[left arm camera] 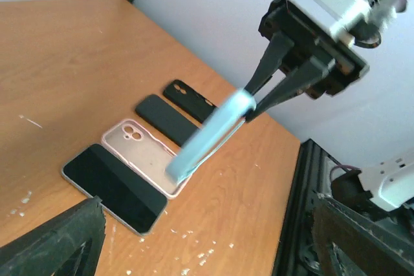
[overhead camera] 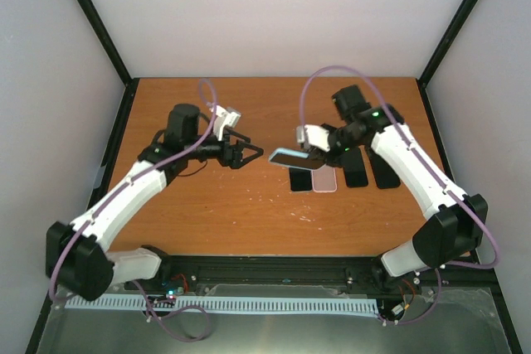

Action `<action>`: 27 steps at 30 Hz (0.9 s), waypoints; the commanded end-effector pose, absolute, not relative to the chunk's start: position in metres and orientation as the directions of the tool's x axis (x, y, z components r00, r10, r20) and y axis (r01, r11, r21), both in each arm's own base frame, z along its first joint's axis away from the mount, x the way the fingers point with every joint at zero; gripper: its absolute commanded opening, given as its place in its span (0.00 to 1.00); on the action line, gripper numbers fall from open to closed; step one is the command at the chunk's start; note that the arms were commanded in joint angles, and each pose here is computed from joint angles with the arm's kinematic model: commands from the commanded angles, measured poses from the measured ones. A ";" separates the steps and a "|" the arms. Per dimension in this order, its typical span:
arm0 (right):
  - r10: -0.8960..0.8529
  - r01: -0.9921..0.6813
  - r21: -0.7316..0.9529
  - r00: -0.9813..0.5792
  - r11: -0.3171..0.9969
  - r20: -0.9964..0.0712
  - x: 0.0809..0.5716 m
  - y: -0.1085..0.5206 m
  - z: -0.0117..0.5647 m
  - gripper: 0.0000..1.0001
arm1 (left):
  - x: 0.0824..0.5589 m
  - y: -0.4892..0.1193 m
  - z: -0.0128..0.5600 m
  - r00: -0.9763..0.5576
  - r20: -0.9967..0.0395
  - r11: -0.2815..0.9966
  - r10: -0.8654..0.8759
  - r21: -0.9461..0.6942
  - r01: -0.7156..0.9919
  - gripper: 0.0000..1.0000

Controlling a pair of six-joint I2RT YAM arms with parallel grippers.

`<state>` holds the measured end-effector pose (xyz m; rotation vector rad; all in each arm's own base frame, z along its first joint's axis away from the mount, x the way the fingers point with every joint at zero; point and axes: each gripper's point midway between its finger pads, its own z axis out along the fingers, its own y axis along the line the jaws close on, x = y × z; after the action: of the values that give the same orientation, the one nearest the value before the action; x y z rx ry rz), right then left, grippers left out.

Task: Take the phone out of the phone case
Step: Pick up the phone at the center of the board.

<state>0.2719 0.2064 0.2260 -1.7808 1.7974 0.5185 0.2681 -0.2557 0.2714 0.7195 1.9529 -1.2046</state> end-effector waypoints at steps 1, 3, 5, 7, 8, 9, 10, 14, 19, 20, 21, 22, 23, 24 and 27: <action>-0.488 -0.970 0.212 -0.242 0.118 -0.839 0.266 0.217 0.269 0.03 | 0.270 -0.251 0.308 -0.397 -0.905 0.360 -0.153 -0.425 0.831 0.87; -0.400 -0.943 0.296 -0.332 0.150 -0.854 0.273 0.210 0.276 0.03 | 0.260 -0.251 0.312 -0.363 -0.905 0.318 -0.222 -0.419 0.850 0.86; -0.326 -0.916 0.370 -0.401 0.155 -0.856 0.276 0.206 0.282 0.03 | 0.256 -0.255 0.310 -0.352 -0.903 0.302 -0.246 -0.417 0.857 0.86; -0.261 -0.886 0.437 -0.463 0.153 -0.847 0.277 0.203 0.287 0.03 | 0.257 -0.264 0.306 -0.356 -0.900 0.302 -0.252 -0.423 0.854 0.86; -0.239 -0.877 0.459 -0.480 0.143 -0.844 0.277 0.203 0.289 0.03 | 0.258 -0.269 0.305 -0.356 -0.898 0.301 -0.258 -0.425 0.854 0.86; -0.221 -0.867 0.481 -0.499 0.130 -0.838 0.275 0.203 0.290 0.03 | 0.258 -0.274 0.304 -0.362 -0.894 0.294 -0.264 -0.432 0.852 0.86; -0.214 -0.860 0.495 -0.510 0.125 -0.833 0.273 0.203 0.289 0.03 | 0.258 -0.279 0.305 -0.364 -0.890 0.281 -0.274 -0.436 0.855 0.86; -0.197 -0.843 0.528 -0.537 0.102 -0.820 0.266 0.204 0.287 0.03 | 0.268 -0.293 0.301 -0.418 -0.857 0.234 -0.301 -0.491 0.839 0.86; -0.180 -0.845 0.527 -0.534 0.087 -0.826 0.255 0.203 0.290 0.03 | 0.281 -0.316 0.295 -0.482 -0.828 0.152 -0.287 -0.536 0.830 0.81; -0.179 -0.847 0.523 -0.531 0.092 -0.828 0.254 0.203 0.289 0.03 | 0.280 -0.319 0.297 -0.487 -0.825 0.127 -0.286 -0.536 0.834 0.79; -0.180 -0.848 0.520 -0.529 0.098 -0.829 0.253 0.203 0.288 0.03 | 0.280 -0.321 0.299 -0.488 -0.825 0.100 -0.286 -0.532 0.841 0.76; -0.182 -0.849 0.519 -0.529 0.104 -0.829 0.253 0.202 0.287 0.03 | 0.278 -0.324 0.301 -0.493 -0.823 0.075 -0.284 -0.531 0.844 0.73; -0.184 -0.850 0.514 -0.526 0.110 -0.830 0.252 0.202 0.286 0.03 | 0.278 -0.326 0.302 -0.498 -0.820 0.054 -0.284 -0.532 0.845 0.71; -0.187 -0.850 0.514 -0.527 0.116 -0.829 0.251 0.201 0.284 0.03 | 0.277 -0.328 0.303 -0.504 -0.816 0.033 -0.283 -0.534 0.845 0.69; -0.188 -0.847 0.516 -0.531 0.124 -0.826 0.251 0.201 0.282 0.03 | 0.274 -0.330 0.305 -0.521 -0.798 -0.013 -0.304 -0.543 0.840 0.63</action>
<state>0.2542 0.1999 0.2659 -0.9901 1.9009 1.4203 0.2881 -0.3258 0.2647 0.5384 1.5807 -1.5689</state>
